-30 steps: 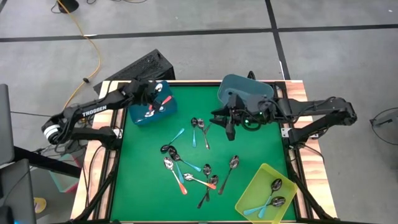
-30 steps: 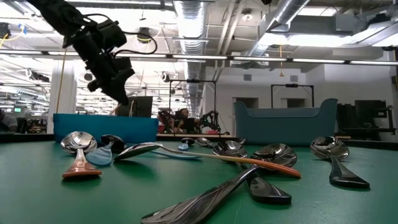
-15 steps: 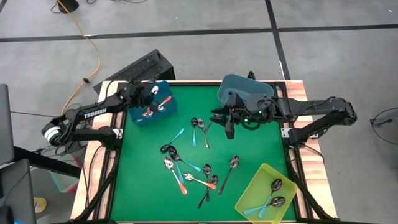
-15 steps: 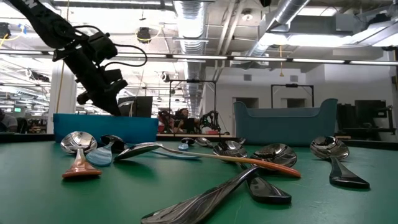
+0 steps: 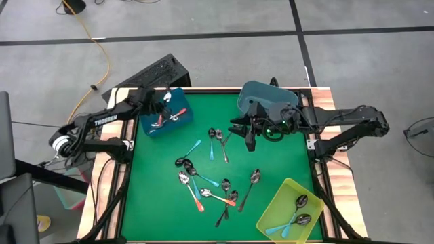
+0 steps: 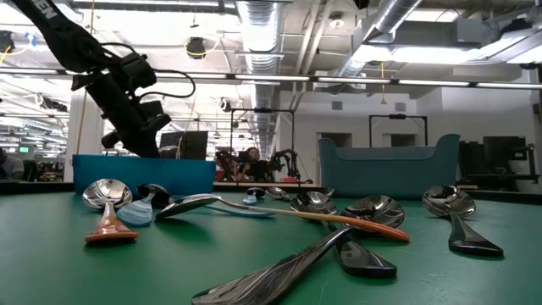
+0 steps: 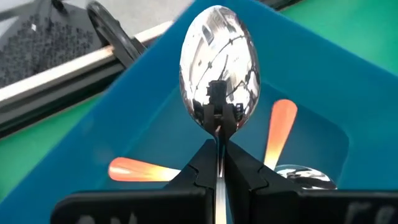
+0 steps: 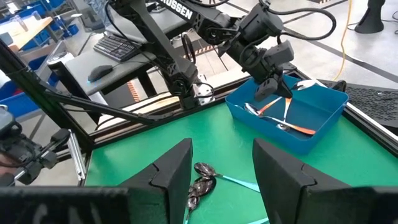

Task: Sort silverware by color (type)
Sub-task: Put the orange spoon into the dark blue bin

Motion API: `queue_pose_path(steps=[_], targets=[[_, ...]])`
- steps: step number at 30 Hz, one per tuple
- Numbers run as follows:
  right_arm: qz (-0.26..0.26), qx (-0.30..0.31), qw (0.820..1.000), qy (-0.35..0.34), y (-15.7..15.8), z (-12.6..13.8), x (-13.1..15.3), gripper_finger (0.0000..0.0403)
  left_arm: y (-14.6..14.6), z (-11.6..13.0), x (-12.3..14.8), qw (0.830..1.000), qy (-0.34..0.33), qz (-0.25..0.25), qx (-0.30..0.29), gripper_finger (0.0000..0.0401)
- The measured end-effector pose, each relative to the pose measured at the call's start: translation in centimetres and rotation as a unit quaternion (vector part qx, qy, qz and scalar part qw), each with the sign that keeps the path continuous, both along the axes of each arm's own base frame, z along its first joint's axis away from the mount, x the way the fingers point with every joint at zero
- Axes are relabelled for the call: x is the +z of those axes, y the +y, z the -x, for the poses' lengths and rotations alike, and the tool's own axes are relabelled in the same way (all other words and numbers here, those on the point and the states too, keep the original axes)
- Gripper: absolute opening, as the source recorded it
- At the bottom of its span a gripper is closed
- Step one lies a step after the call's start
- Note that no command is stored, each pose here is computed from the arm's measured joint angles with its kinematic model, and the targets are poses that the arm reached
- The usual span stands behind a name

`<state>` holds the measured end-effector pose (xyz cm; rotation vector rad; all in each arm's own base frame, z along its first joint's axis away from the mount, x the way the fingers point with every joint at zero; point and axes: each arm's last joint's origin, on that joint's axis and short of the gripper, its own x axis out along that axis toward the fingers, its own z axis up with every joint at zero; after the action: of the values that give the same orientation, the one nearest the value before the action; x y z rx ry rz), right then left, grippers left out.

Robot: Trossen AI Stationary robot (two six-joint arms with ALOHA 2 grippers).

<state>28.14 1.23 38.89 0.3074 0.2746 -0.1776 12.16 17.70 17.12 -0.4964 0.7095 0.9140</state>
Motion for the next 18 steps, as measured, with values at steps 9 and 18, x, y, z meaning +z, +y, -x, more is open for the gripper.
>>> queue_pose_path(steps=[9,18], targets=[[0.001,0.0,1.0,0.0,0.0,0.0,0.0,0.0182,0.3,-0.3,-1.8,0.999,0.024,0.04,-0.016,0.0006],[0.004,0.0,1.0,0.005,0.0,0.0,-0.1,0.0182,0.5,-0.8,-2.2,0.998,0.036,0.047,-0.013,0.0076]])
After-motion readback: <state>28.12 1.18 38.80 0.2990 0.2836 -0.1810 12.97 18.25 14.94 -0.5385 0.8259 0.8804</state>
